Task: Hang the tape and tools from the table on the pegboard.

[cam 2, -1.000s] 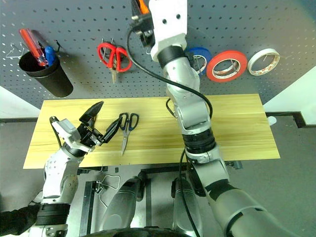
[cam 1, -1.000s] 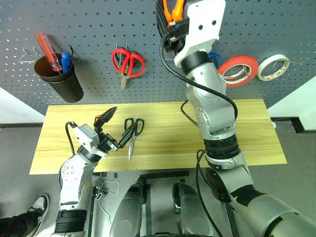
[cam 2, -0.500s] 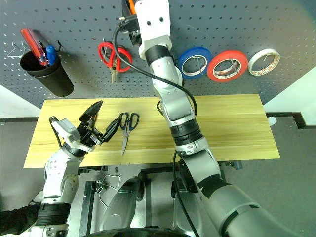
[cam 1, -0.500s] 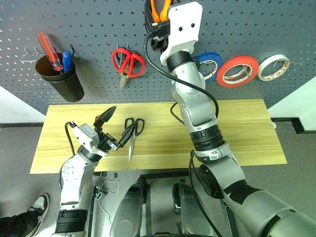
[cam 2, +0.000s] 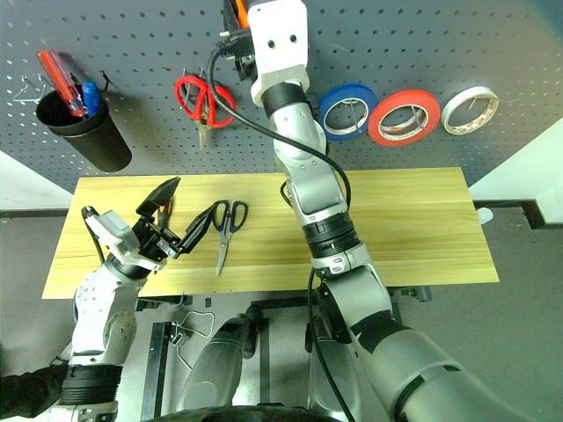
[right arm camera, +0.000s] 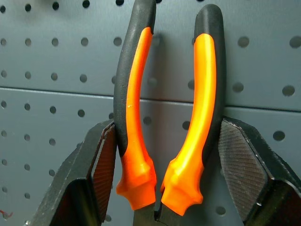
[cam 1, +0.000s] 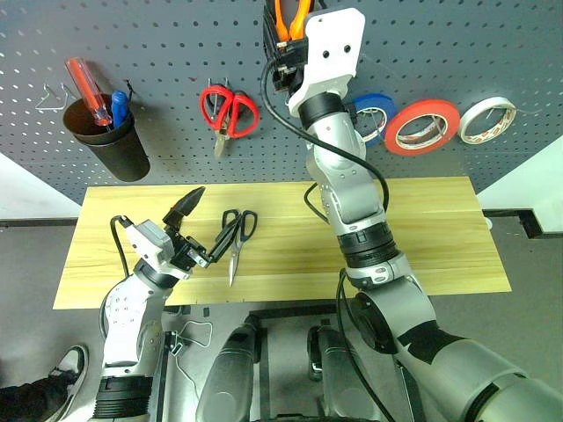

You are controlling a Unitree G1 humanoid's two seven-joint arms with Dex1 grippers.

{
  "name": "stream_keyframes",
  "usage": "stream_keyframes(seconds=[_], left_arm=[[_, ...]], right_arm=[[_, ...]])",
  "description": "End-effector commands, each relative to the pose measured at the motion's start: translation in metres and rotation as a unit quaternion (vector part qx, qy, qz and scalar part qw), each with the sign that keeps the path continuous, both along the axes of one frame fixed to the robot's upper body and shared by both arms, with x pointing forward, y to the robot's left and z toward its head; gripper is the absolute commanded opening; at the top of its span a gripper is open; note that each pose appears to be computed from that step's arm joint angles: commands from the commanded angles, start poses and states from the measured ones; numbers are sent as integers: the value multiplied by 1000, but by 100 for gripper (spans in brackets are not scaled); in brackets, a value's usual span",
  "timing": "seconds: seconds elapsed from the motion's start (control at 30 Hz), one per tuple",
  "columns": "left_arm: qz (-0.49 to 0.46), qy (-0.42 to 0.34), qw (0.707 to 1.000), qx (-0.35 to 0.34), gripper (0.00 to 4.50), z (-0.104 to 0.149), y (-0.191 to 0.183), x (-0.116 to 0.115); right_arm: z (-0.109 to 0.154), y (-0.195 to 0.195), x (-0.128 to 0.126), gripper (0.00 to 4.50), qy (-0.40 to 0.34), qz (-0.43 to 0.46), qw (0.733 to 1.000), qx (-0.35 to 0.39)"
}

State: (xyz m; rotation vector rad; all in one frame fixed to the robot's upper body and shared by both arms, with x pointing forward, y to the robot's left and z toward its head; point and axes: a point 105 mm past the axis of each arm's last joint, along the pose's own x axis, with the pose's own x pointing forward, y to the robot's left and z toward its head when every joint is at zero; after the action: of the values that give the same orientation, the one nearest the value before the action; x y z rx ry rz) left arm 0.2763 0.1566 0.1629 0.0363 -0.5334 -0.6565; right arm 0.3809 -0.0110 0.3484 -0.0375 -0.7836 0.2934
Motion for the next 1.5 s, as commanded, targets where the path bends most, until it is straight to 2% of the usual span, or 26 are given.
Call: stream_keyframes(seconds=[0.03, 0.9, 1.2, 1.27, 1.37, 1.5], left_arm=[[-1, -15, 1000, 2, 450, 8, 1, -7], [-5, -18, 1000, 19, 450, 12, 3, -8], [-5, -18, 1000, 17, 450, 12, 3, -6], [-3, -18, 1000, 17, 450, 11, 3, -6], [-3, -19, 1000, 17, 450, 11, 3, -6], [-2, -18, 1000, 16, 450, 11, 3, -6]], right_arm=[[13, -3, -8, 284, -29, 0, 999, 16], [-24, -24, 13, 284, 37, -57, 998, -6], [-56, -16, 8, 284, 92, -28, 995, -35], [-56, -17, 8, 356, 95, -26, 995, -34], [-55, -18, 7, 440, 95, -28, 994, -36], [-55, -17, 7, 446, 97, -23, 994, -44]])
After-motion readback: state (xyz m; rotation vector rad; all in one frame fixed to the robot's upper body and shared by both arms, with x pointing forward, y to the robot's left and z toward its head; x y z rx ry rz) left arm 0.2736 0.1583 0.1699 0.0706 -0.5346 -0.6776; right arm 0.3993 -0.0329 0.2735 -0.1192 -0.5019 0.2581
